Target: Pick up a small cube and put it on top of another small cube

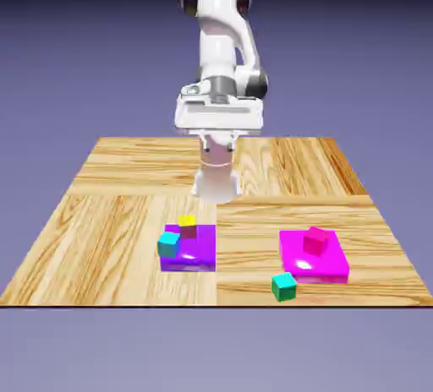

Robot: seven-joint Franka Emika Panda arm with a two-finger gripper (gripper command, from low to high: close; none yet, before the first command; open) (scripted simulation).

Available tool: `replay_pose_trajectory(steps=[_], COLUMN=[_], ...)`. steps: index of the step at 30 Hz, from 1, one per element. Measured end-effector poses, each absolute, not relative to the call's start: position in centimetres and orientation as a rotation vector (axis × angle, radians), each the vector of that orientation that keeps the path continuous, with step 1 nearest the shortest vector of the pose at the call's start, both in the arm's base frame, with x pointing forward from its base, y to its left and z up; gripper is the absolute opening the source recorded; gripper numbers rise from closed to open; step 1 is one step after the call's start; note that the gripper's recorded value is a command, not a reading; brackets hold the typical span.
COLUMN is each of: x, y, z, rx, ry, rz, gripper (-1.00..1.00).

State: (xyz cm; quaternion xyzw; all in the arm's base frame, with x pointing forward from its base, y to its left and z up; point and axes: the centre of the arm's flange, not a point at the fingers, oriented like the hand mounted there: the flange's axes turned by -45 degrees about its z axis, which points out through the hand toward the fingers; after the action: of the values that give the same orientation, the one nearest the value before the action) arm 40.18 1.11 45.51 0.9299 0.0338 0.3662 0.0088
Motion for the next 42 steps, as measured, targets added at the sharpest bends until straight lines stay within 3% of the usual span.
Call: replay_pose_trajectory(steps=[20, 42], x=[55.8, 61.2], y=[13.4, 20.3], z=[33.5, 16.0], rx=[3.023, 2.792], ry=[0.399, 0.425], rz=[-0.004, -1.085], gripper=[0.00, 0.00])
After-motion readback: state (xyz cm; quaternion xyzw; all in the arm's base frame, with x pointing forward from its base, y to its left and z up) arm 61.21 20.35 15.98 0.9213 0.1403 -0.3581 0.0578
